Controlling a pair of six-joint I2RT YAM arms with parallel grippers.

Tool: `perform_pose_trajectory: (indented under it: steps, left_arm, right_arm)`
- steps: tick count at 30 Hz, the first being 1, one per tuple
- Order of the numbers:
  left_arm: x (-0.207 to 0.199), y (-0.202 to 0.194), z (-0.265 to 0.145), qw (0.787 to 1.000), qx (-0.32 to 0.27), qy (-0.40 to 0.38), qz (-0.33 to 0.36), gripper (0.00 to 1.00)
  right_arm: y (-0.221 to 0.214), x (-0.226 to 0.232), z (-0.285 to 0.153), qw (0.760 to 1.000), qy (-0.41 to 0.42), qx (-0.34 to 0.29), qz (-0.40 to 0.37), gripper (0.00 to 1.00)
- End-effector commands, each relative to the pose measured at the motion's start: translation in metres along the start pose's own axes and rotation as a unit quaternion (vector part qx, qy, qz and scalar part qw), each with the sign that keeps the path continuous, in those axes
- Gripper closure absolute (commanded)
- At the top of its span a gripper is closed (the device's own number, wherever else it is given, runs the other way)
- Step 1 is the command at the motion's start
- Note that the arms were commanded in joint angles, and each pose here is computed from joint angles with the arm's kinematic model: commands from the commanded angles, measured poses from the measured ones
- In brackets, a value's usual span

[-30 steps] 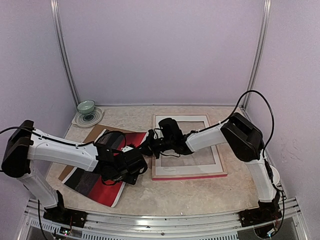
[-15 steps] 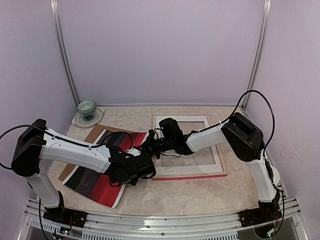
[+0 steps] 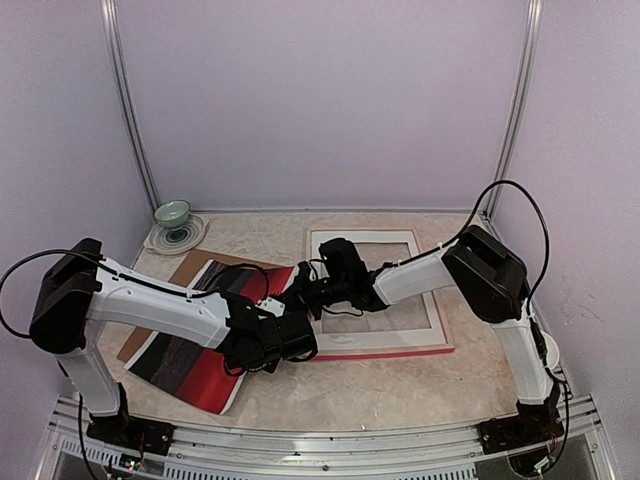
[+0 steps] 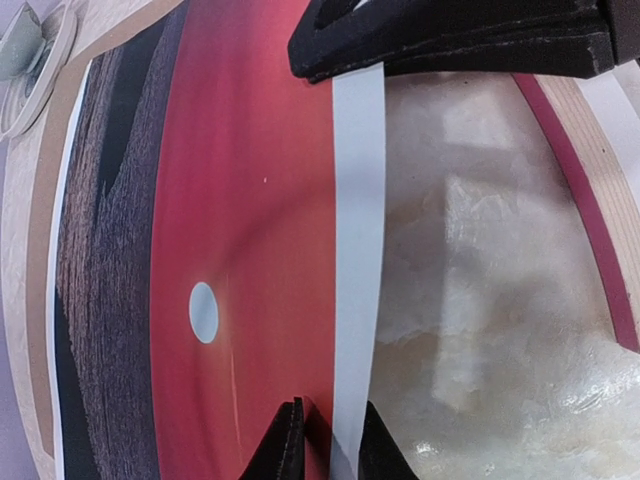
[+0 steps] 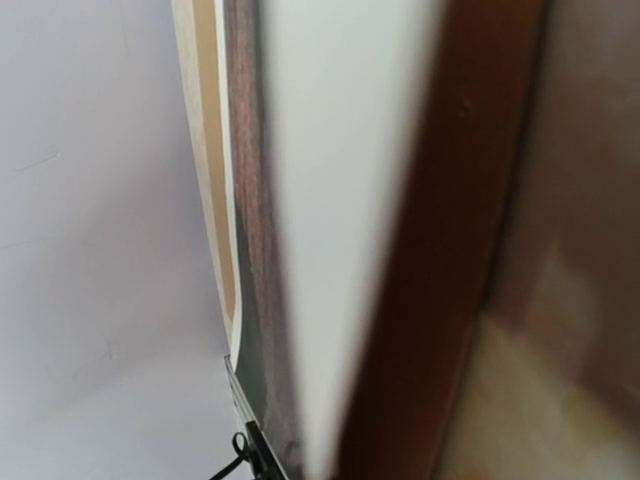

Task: Put the photo into the frame
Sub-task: Pass from the right arm to the left

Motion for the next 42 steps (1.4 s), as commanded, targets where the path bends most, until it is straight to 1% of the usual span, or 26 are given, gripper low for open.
perform_pose_trajectory:
  steps: [1, 4, 6, 8, 12, 15, 18, 21, 26, 28, 30, 38, 42]
  left_arm:
    - [0.001, 0.007, -0.007, 1.0, -0.014, 0.013, -0.007, 0.85]
    - [0.001, 0.008, -0.008, 1.0, -0.016, 0.015, -0.007, 0.88]
    - [0.001, 0.009, -0.009, 1.0, -0.017, 0.014, -0.006, 0.91]
    - [0.001, 0.009, -0.011, 1.0, -0.017, 0.015, -0.005, 0.93]
    - [0.002, 0.011, -0.015, 1.0, -0.019, 0.016, -0.005, 0.94]
    - [0.004, 0.014, -0.019, 1.0, -0.022, 0.013, -0.011, 0.94]
    - [0.006, 0.021, -0.028, 0.999, -0.028, 0.002, -0.022, 0.94]
    - [0.01, 0.029, -0.038, 0.999, -0.036, -0.01, -0.034, 0.94]
    - [0.015, 0.039, -0.052, 0.997, -0.045, -0.028, -0.049, 0.94]
    - [0.016, 0.043, -0.056, 0.997, -0.049, -0.035, -0.053, 0.94]
    - [0.017, 0.046, -0.06, 0.996, -0.052, -0.041, -0.056, 0.94]
    - [0.021, 0.06, -0.077, 0.992, -0.066, -0.078, -0.073, 0.94]
    - [0.024, 0.066, -0.085, 0.99, -0.072, -0.091, -0.078, 0.94]
  right_arm:
    - [0.002, 0.015, -0.011, 1.0, 0.016, -0.004, -0.013, 1.0]
    - [0.002, 0.016, -0.011, 1.0, 0.018, -0.004, -0.014, 0.96]
    - [0.002, 0.016, -0.012, 1.0, 0.019, -0.004, -0.014, 0.89]
    - [0.001, 0.016, -0.013, 1.0, 0.022, -0.003, -0.016, 0.77]
    - [0.003, 0.02, -0.021, 0.999, 0.022, -0.007, -0.025, 0.48]
    - [0.007, 0.028, -0.031, 0.999, 0.019, -0.016, -0.039, 0.34]
    - [0.01, 0.038, -0.044, 0.998, 0.017, -0.027, -0.061, 0.26]
    - [0.011, 0.049, -0.053, 0.996, 0.028, -0.028, -0.083, 0.19]
    - [0.009, 0.052, -0.07, 0.993, 0.029, -0.03, -0.11, 0.11]
    - [0.01, 0.054, -0.08, 0.991, 0.028, -0.033, -0.128, 0.02]
    - [0.012, 0.057, -0.091, 0.988, 0.024, -0.039, -0.149, 0.01]
    - [0.02, 0.062, -0.143, 0.97, -0.043, -0.081, -0.224, 0.01]
    - [0.022, 0.062, -0.165, 0.962, -0.056, -0.087, -0.251, 0.01]
Point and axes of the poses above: each gripper's point midway between its finger pads, its own z axis out along the fingers, its own x axis along the line the jaws close on, y = z × x, the point moved 10 cm from there along -z, back along the fingers, and after that the axes turned 9 degrees about -z, right-handed, at the moved point
